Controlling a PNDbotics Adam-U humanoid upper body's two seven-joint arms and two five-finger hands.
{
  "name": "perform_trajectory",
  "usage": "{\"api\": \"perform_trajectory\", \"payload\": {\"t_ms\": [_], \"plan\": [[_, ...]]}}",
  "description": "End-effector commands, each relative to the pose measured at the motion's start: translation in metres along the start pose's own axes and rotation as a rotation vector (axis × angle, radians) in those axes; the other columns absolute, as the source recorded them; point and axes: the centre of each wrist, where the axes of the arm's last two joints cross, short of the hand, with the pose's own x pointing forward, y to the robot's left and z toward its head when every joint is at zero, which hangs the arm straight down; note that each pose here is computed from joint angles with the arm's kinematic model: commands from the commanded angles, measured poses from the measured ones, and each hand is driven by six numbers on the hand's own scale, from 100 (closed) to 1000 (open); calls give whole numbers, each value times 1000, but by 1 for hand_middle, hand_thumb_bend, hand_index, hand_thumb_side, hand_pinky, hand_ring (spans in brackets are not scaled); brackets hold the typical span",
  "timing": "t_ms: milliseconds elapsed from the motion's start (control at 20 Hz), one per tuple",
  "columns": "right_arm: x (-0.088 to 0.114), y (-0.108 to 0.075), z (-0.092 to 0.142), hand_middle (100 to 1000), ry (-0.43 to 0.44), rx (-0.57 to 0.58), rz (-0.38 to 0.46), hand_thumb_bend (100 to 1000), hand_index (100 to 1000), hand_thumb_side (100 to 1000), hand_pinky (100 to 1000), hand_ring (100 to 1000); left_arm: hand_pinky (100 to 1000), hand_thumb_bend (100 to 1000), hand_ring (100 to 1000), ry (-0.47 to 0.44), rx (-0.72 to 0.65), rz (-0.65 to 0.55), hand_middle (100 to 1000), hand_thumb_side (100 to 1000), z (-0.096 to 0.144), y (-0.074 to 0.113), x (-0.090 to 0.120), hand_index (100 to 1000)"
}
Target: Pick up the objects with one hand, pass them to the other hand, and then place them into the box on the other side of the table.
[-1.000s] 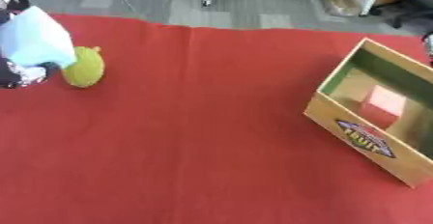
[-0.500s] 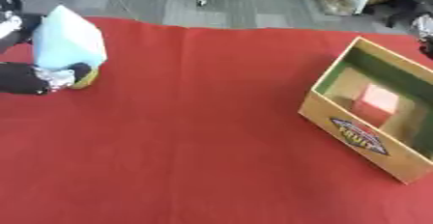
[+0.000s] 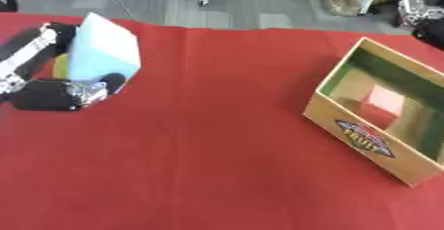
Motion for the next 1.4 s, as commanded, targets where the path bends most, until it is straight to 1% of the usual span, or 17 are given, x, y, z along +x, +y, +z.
{"api": "perform_trajectory", "payload": {"t_ms": [50, 150, 200, 250, 450, 600, 750, 1000, 1200, 1300, 1350, 1400], "plan": [[22, -2, -5, 770, -70, 70, 63, 100, 891, 222, 923, 856, 798, 100, 549, -51, 16, -12, 517, 388, -3, -5, 10, 489], [30, 3, -9, 772, -96, 121, 85, 100, 891, 203, 921, 857, 797, 100, 547, -75, 25, -4, 515, 392, -4, -11, 13, 487], [33, 6, -11, 773, -107, 147, 94, 100, 892, 195, 920, 857, 795, 100, 547, -90, 29, 0, 514, 352, -5, -13, 14, 487], [37, 9, -13, 774, -118, 174, 103, 100, 892, 193, 920, 857, 794, 100, 547, -105, 33, 1, 514, 390, -6, -16, 15, 487], [48, 21, -20, 778, -156, 273, 138, 100, 895, 187, 918, 858, 787, 100, 549, -147, 48, -22, 512, 363, -8, -22, 19, 486], [56, 33, -27, 781, -183, 346, 164, 100, 896, 188, 916, 860, 787, 100, 556, -152, 52, -58, 516, 340, -11, -29, 19, 489], [62, 45, -34, 785, -207, 414, 182, 100, 900, 196, 916, 862, 790, 100, 557, -144, 61, -85, 515, 343, -16, -38, 14, 490], [67, 64, -44, 791, -225, 494, 208, 100, 905, 194, 917, 868, 789, 100, 555, -169, 87, -86, 512, 359, -23, -50, 8, 490], [67, 77, -52, 796, -232, 545, 233, 100, 911, 199, 917, 873, 786, 100, 556, -219, 95, -90, 512, 352, -25, -53, 11, 491], [67, 83, -55, 802, -239, 569, 244, 100, 918, 191, 917, 879, 782, 100, 556, -242, 99, -97, 510, 341, -25, -53, 13, 491], [67, 86, -56, 803, -241, 582, 249, 100, 920, 169, 918, 880, 781, 100, 553, -251, 102, -101, 508, 323, -25, -54, 13, 490], [67, 89, -57, 804, -241, 593, 253, 100, 921, 212, 918, 881, 780, 100, 551, -257, 105, -102, 506, 350, -25, -55, 13, 490]]}}
